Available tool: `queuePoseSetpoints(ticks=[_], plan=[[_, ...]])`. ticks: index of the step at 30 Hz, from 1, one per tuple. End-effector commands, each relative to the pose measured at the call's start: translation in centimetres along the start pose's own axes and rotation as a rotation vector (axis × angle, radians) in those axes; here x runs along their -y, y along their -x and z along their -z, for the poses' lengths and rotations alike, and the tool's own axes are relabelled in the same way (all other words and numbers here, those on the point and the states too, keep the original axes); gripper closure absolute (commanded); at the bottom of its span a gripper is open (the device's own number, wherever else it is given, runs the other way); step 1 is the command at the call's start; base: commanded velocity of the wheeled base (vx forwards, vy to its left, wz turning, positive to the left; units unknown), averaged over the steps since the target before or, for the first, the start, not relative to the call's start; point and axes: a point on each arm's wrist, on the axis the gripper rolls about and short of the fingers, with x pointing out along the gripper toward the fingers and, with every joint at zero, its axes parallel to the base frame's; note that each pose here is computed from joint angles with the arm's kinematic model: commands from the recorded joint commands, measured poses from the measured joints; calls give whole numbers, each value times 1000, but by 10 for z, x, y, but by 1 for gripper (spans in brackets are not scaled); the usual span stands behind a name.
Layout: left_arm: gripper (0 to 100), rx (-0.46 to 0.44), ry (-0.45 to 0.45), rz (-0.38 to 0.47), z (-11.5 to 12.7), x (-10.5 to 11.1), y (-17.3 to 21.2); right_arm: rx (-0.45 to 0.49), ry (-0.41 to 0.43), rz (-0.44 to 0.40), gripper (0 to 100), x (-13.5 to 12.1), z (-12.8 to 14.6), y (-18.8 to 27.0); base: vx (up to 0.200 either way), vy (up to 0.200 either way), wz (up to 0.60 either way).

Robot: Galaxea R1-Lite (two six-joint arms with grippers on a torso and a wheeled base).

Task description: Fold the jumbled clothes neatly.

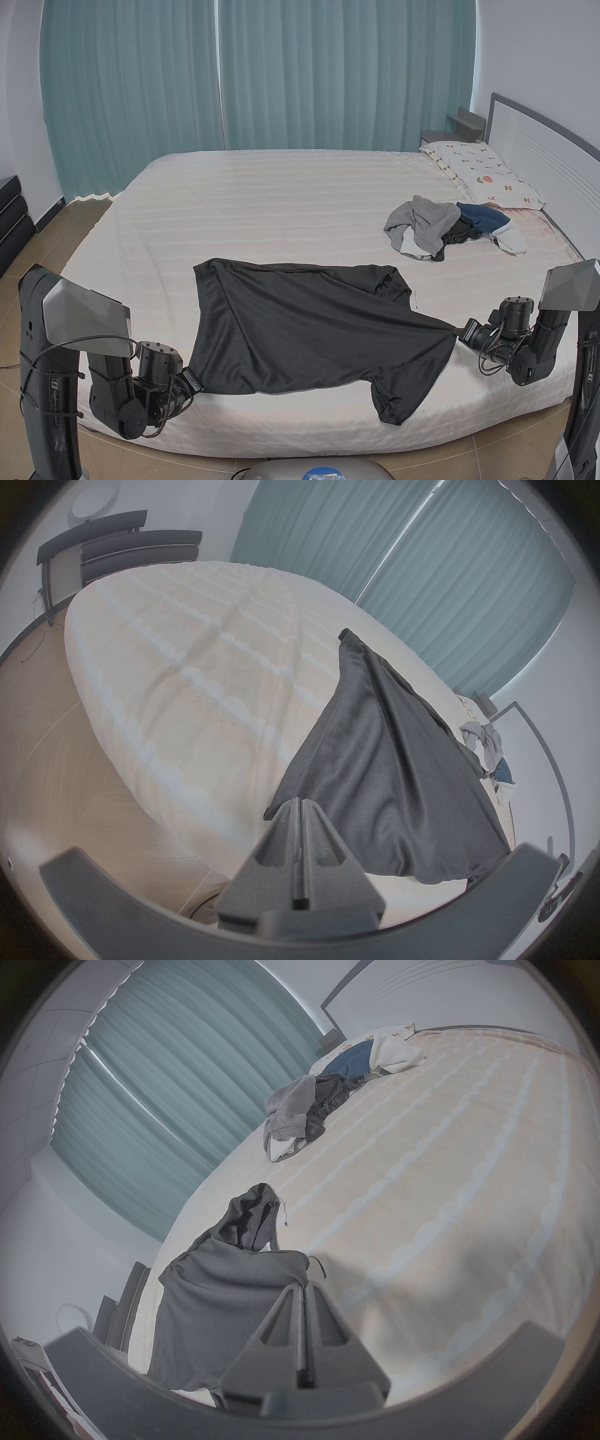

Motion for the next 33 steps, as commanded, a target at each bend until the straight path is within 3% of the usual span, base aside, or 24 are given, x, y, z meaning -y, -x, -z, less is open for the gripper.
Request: queuePoseSetpoints(ticks=[1, 2, 3, 22, 32, 33], plan=[[100, -9, -7, -10, 3, -2, -2, -3, -1, 4, 100, 2, 1, -1, 0, 0, 0], [100, -9, -9, -10, 3, -2, -2, -5, -2, 5, 100, 2, 1, -1, 0, 0, 0], [0, -8, -7, -7, 2, -2, -2, -4, -1, 3, 100, 2, 2, -1, 0, 0, 0], [0, 38, 8, 40, -6, 12, -17, -12, -1, -4, 100, -1, 4, -2, 0, 0, 0], [0, 44, -81, -12, 1, 6, -25, -15, -3, -8, 100, -2, 5, -2, 0, 0, 0], [100, 44, -82, -11, 2, 6, -25, -15, -3, -8, 100, -2, 5, -2, 0, 0, 0]])
